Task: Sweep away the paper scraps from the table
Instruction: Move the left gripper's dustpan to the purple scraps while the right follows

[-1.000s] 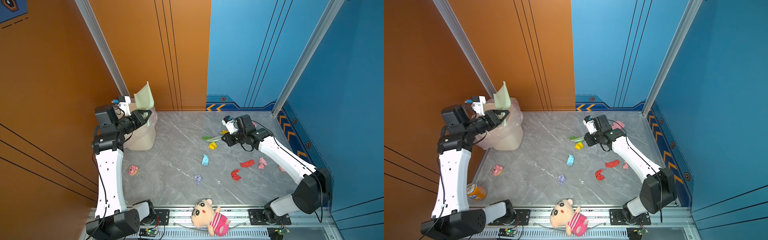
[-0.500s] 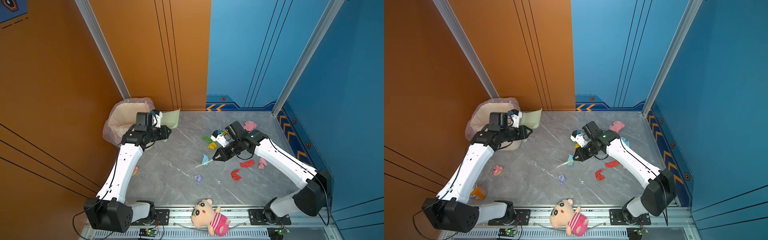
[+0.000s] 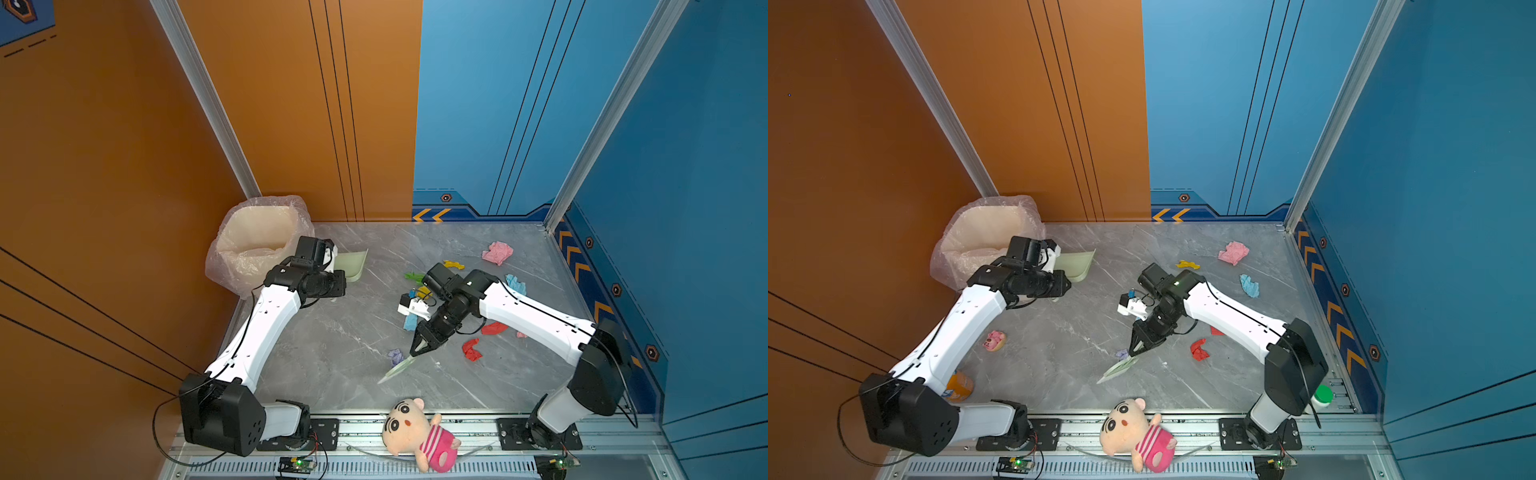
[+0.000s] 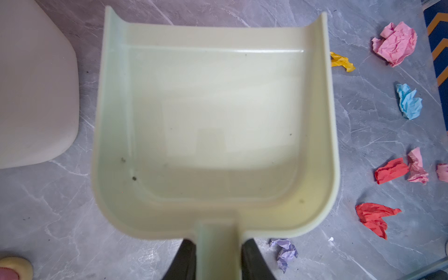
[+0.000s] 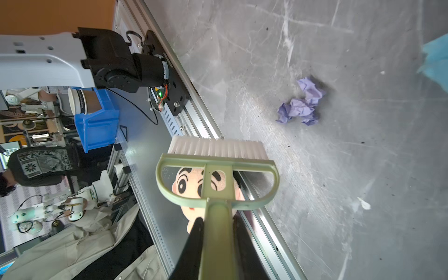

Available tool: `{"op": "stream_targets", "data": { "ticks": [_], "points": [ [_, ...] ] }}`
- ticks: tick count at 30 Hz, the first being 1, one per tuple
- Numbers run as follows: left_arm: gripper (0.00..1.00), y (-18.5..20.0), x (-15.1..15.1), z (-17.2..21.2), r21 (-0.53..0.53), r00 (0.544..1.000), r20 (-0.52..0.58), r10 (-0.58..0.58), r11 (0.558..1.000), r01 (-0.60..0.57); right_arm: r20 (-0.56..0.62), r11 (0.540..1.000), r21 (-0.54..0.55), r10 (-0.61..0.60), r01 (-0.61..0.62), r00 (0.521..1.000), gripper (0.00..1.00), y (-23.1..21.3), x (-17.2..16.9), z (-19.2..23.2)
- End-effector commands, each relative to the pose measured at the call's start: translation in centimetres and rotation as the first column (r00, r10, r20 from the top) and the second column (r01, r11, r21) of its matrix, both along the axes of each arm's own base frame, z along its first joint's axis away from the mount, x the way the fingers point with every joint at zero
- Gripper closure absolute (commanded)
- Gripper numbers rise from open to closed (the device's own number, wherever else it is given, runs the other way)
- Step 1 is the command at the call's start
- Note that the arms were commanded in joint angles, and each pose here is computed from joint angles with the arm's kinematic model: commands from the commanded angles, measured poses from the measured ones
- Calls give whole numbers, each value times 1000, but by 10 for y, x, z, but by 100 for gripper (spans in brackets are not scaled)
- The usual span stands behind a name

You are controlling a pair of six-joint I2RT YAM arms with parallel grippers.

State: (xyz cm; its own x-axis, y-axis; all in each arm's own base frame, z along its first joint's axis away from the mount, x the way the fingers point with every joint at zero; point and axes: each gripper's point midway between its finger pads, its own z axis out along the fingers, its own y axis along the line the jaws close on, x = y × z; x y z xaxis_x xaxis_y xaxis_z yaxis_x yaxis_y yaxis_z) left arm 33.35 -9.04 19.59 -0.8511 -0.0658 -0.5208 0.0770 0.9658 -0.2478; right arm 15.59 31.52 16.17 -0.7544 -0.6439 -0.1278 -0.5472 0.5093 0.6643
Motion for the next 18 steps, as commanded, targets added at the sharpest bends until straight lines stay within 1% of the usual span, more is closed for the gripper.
{"op": "stream_targets", "data": {
  "ticks": [1,5,12,13,16,18],
  "points": [
    [75,5,-5,-17,44,999,-47,3,999,-1,-47,1000,-4,20,-20,999,100,2,-1,-12],
    [75,4,-8,-24,45,998,-68,6,999,-3,-20,999,-34,-13,12,1000,100,7,19,-27],
    [75,5,-15,-39,74,995,-102,18,997,-10,43,983,-35,-177,178,983,100,20,77,-42],
    [75,4,-16,-42,77,994,-110,15,997,-7,55,971,-31,-235,237,970,100,14,97,-44],
    [75,2,-21,-52,88,991,-135,11,996,1,83,949,-18,-313,316,946,100,15,124,-48],
    [75,1,-25,-59,101,988,-154,10,995,5,122,933,-31,-352,358,928,100,12,140,-50]
  ]
}}
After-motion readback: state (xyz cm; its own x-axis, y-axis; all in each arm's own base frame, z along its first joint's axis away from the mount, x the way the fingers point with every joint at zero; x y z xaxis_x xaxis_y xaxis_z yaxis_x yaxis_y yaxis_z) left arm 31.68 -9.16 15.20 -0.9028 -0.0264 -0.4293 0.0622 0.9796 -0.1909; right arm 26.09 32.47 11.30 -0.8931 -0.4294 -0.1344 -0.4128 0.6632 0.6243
